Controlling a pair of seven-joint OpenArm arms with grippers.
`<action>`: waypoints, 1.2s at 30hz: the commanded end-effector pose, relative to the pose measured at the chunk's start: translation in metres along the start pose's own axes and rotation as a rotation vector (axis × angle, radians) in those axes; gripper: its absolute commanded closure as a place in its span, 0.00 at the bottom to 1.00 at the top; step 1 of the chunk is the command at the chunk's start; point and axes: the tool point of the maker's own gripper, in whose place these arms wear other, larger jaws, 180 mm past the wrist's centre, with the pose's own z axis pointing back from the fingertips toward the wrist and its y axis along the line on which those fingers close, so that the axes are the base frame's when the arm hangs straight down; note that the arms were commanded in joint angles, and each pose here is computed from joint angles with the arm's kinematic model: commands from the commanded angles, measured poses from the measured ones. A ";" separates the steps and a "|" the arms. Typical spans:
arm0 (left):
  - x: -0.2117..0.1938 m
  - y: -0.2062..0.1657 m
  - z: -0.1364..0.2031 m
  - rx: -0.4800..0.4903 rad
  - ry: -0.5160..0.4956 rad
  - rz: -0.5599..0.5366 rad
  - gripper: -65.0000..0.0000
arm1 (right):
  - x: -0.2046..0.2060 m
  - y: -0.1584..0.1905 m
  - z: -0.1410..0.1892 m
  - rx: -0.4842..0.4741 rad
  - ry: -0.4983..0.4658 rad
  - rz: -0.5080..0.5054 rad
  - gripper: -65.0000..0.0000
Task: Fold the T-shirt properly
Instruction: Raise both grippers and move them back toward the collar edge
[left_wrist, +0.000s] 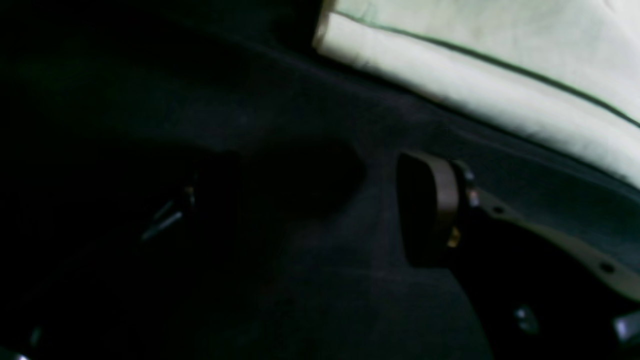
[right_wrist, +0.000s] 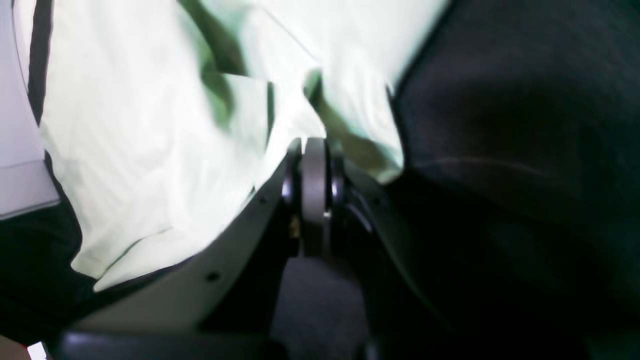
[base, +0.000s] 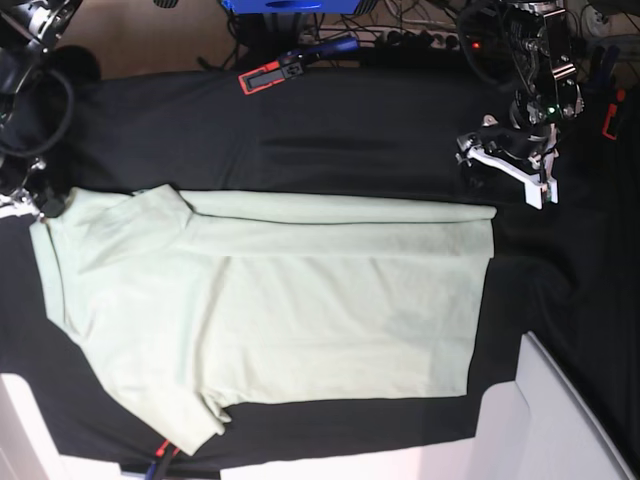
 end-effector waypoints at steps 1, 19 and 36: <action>0.011 0.002 0.002 0.000 -0.034 -0.010 0.29 | 0.021 0.002 0.007 -0.002 -0.047 0.007 0.99; 0.011 0.003 0.002 0.001 -0.035 -0.013 0.29 | 0.046 -0.008 0.019 -0.046 -0.082 0.014 0.99; 0.011 0.003 0.002 0.001 -0.035 -0.013 0.29 | 0.030 -0.008 0.013 -0.060 -0.034 -0.052 0.98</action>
